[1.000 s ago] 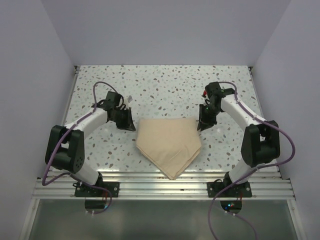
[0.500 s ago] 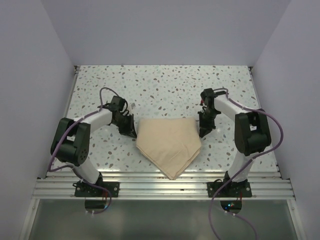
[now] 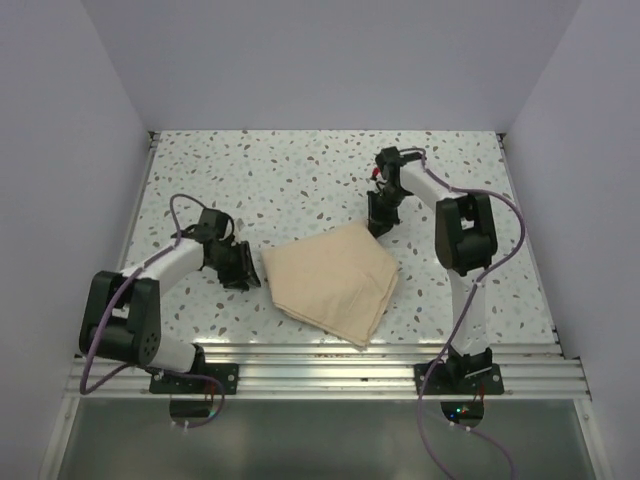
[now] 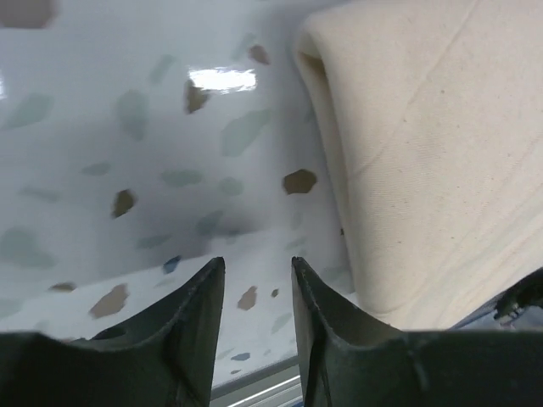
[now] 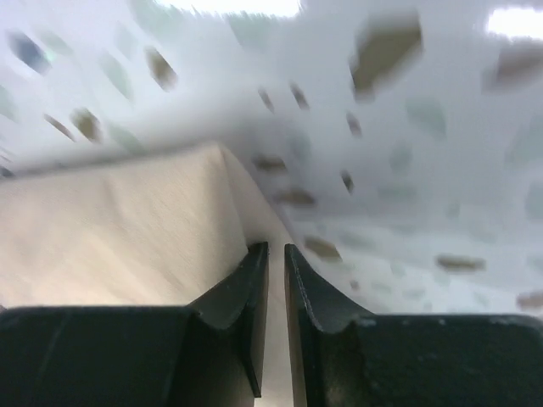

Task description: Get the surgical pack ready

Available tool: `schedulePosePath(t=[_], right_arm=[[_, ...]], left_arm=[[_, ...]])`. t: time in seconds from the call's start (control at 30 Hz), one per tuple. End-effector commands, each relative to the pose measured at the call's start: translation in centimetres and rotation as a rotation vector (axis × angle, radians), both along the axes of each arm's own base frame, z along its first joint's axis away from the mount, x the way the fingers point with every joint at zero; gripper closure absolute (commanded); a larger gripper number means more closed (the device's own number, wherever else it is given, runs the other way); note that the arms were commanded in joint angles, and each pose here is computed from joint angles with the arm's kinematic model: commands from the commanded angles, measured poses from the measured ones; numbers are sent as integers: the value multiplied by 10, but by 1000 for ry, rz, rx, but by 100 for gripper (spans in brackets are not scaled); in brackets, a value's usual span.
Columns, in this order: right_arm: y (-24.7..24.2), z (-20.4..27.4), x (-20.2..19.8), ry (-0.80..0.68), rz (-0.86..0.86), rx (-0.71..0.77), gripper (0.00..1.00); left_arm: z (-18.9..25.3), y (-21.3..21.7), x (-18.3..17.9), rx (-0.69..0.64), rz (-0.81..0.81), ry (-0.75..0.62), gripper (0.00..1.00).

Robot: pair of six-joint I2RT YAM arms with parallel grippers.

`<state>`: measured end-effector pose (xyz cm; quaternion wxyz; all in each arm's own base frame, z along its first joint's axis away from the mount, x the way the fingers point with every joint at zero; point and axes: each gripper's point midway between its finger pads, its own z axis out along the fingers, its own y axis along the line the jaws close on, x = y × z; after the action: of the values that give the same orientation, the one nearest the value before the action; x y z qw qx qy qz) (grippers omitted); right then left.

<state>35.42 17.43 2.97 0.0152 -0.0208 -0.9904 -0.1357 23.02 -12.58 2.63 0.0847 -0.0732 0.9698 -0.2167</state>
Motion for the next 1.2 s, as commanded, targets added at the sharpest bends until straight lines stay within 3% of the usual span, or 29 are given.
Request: schedulePosePath(t=[0.0, 0.07, 0.1, 0.17, 0.2, 0.23, 0.27, 0.3, 0.37, 0.43, 0.57, 0.87, 0.97, 1.0, 1.17], right_arm=[[35, 19, 44, -43, -9, 116, 82], [42, 0, 60, -9, -27, 117, 81], [44, 16, 82, -68, -39, 114, 80], [38, 24, 104, -119, -70, 88, 70], [25, 34, 111, -142, -103, 72, 57], [15, 32, 115, -149, -120, 53, 57], [-3, 43, 114, -169, -153, 39, 45], [-19, 44, 113, -183, -174, -4, 40], [-45, 38, 91, -142, -199, -42, 27], [-68, 65, 80, -180, -241, -10, 19], [-88, 69, 19, -129, -269, 19, 2], [-69, 105, -81, -182, -232, 201, 1], [-72, 106, -103, -197, -221, 195, 1], [-73, 105, -108, -197, -215, 192, 1], [-73, 101, -134, -189, -206, 200, 1]], left_arm=[[12, 37, -6, 110, 155, -22, 58], [27, 46, -3, 133, 199, -83, 56], [41, 48, 2, 128, 202, -138, 55], [68, 41, 16, 110, 136, -245, 52], [86, 28, 25, 102, 62, -321, 49], [86, 30, 28, 112, 58, -335, 47], [100, 10, 32, 101, -12, -389, 46], [109, -1, 37, 94, -44, -439, 44], [129, -35, 34, 85, -149, -539, 42], [137, -54, 34, 105, -221, -614, 38], [123, -98, 4, 144, -430, -632, 34], [81, -154, -46, 352, -781, -672, 29], [62, -151, -49, 478, -831, -655, 29], [53, -143, -42, 575, -812, -647, 29], [45, -143, -37, 657, -822, -670, 28]])
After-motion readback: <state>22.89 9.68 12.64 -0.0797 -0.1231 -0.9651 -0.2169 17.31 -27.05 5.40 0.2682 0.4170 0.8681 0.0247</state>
